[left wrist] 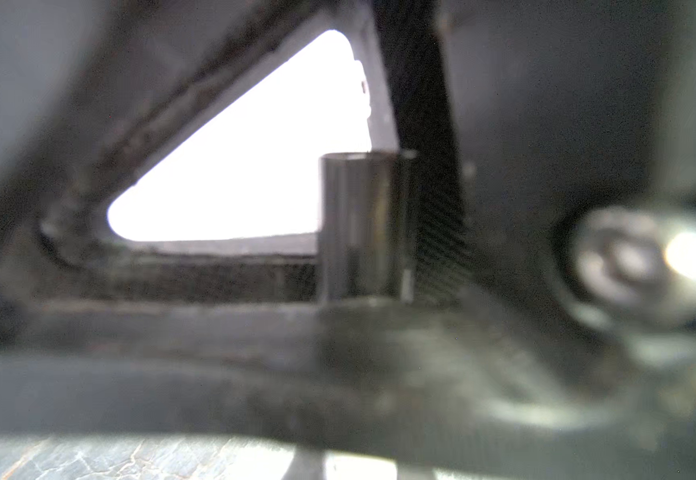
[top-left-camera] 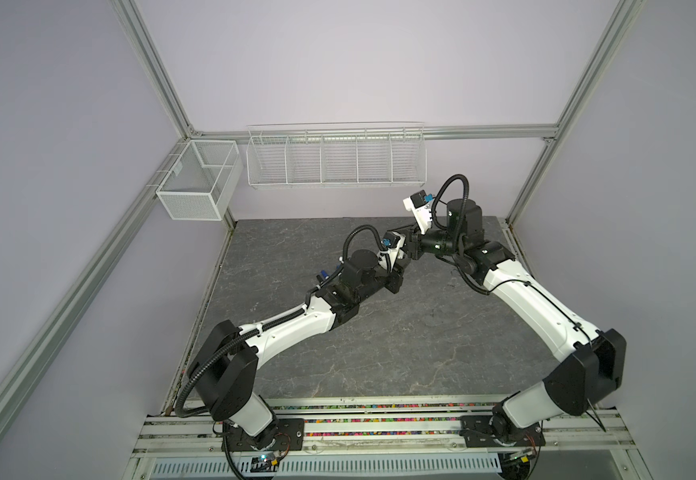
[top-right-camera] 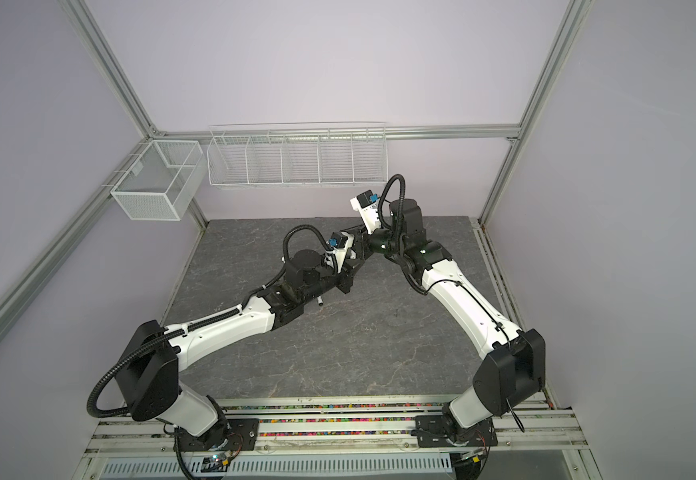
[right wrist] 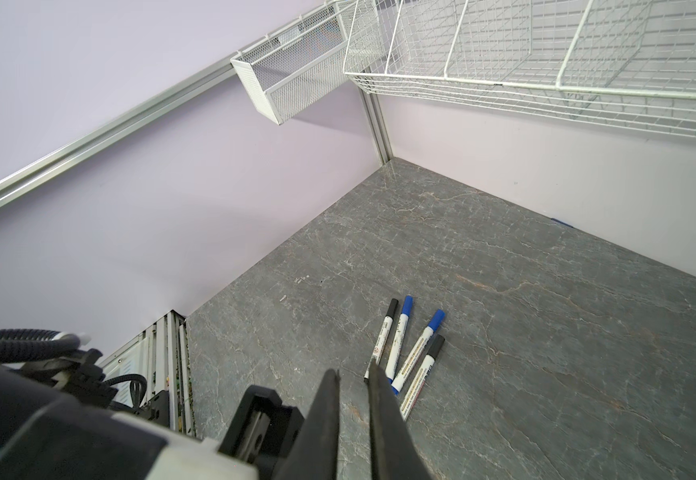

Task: Insert the pens into the pen caps
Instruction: 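Press the black cap down onto the marker with the right gripper, then open and draw back the right gripper while the left gripper carries the capped marker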

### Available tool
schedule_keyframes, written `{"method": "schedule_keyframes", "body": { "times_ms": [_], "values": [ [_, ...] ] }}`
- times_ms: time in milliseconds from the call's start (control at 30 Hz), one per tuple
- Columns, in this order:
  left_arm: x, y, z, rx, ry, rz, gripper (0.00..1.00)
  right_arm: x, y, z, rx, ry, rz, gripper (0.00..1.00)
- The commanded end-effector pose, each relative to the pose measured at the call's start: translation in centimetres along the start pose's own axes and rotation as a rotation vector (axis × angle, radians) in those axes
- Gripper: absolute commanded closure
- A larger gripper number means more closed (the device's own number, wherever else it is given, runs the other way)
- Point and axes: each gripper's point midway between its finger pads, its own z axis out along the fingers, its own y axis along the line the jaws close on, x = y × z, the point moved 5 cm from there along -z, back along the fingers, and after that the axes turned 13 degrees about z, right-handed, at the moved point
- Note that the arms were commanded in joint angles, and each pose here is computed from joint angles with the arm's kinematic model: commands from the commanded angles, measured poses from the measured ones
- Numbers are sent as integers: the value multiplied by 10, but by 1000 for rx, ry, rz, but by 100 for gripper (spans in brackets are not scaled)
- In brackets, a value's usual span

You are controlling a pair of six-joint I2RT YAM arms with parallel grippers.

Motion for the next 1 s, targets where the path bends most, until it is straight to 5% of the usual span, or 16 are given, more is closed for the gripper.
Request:
{"method": "schedule_keyframes", "body": {
  "times_ms": [0, 167, 300, 467, 567, 800, 967],
  "values": [
    [-214, 29, -78, -98, -805, -8, 100, 154, -1, 20, -51, 614, 364, 93],
    [-207, 22, -67, -31, -738, -24, 100, 146, -1, 12, -41, 568, 353, 93],
    [-158, 6, -45, 61, -587, -85, 100, 123, 7, 1, -95, 474, 321, 91],
    [-60, -41, -20, 137, -310, -97, 100, 81, 23, -12, -124, 331, 254, 34],
    [-13, -54, -16, 169, -227, -166, 100, 49, 28, -25, -106, 205, 227, 25],
    [37, -38, -26, 38, -145, -226, 100, 8, 4, -80, 83, -93, 254, 19],
    [66, -13, -32, -20, -141, -362, 100, 16, -23, -100, 253, -157, 316, 18]
  ]
}}
